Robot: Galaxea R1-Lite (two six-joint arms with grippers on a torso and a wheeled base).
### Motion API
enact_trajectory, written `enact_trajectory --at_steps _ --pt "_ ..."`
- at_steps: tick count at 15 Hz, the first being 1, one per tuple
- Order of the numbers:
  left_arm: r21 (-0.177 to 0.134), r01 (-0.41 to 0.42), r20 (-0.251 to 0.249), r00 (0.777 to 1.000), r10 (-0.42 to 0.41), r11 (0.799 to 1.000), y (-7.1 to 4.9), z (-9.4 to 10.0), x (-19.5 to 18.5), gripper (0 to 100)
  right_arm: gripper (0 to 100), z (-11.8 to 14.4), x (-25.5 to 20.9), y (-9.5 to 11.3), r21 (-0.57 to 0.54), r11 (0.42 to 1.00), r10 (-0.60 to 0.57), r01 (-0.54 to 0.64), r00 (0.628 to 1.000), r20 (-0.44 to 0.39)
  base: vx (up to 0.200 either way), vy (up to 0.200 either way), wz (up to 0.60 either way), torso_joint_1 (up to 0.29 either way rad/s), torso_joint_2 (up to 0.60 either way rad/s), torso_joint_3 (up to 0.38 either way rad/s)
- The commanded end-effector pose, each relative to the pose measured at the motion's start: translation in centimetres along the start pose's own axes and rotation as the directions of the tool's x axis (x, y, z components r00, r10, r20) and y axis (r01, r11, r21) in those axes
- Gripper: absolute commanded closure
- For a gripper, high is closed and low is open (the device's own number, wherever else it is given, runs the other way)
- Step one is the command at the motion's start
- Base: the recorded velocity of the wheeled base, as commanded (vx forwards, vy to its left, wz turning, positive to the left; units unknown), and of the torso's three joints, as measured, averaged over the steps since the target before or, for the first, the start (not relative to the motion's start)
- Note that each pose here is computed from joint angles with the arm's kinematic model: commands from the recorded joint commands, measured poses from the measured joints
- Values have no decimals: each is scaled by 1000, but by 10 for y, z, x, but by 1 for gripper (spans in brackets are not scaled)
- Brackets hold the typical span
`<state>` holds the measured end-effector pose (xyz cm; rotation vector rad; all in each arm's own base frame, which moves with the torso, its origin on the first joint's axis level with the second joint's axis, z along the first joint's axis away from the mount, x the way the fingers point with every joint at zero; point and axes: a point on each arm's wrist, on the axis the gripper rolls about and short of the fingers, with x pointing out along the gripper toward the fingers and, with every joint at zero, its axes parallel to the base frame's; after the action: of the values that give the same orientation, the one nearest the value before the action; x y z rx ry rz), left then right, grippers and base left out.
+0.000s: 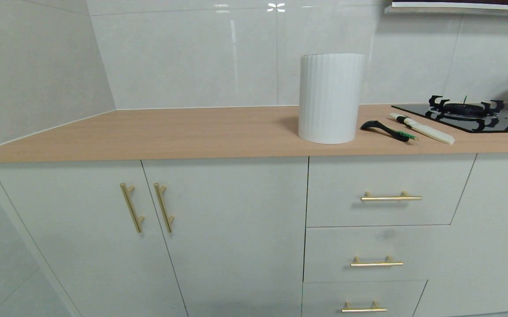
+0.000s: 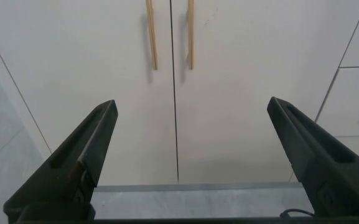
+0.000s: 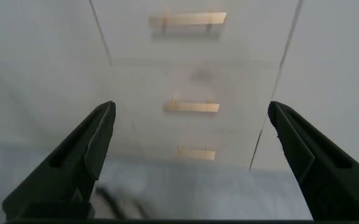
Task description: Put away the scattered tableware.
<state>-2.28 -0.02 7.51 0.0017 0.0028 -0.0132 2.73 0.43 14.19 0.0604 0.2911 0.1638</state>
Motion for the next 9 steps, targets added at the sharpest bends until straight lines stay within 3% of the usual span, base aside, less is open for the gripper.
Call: enact_trajectory --at_steps 1,2,4,9 --pt "0 1 0 1000 -1 1000 0 0 0 0 0 20 82 -3 28 999 31 -21 917 -397 0 0 0 0 0 0" --pt "0 1 0 1000 -1 1000 0 0 0 0 0 22 93 -3 30 999 32 -21 903 -429 0 0 0 0 0 0" --pt "0 -1 0 1000 1 1000 0 0 0 0 0 25 158 -6 40 999 29 -10 866 -500 0 0 0 0 0 0" --pt "0 1 0 1000 -1 1000 0 0 0 0 0 -3 256 -14 33 999 15 3 840 -542 0 0 0 0 0 0"
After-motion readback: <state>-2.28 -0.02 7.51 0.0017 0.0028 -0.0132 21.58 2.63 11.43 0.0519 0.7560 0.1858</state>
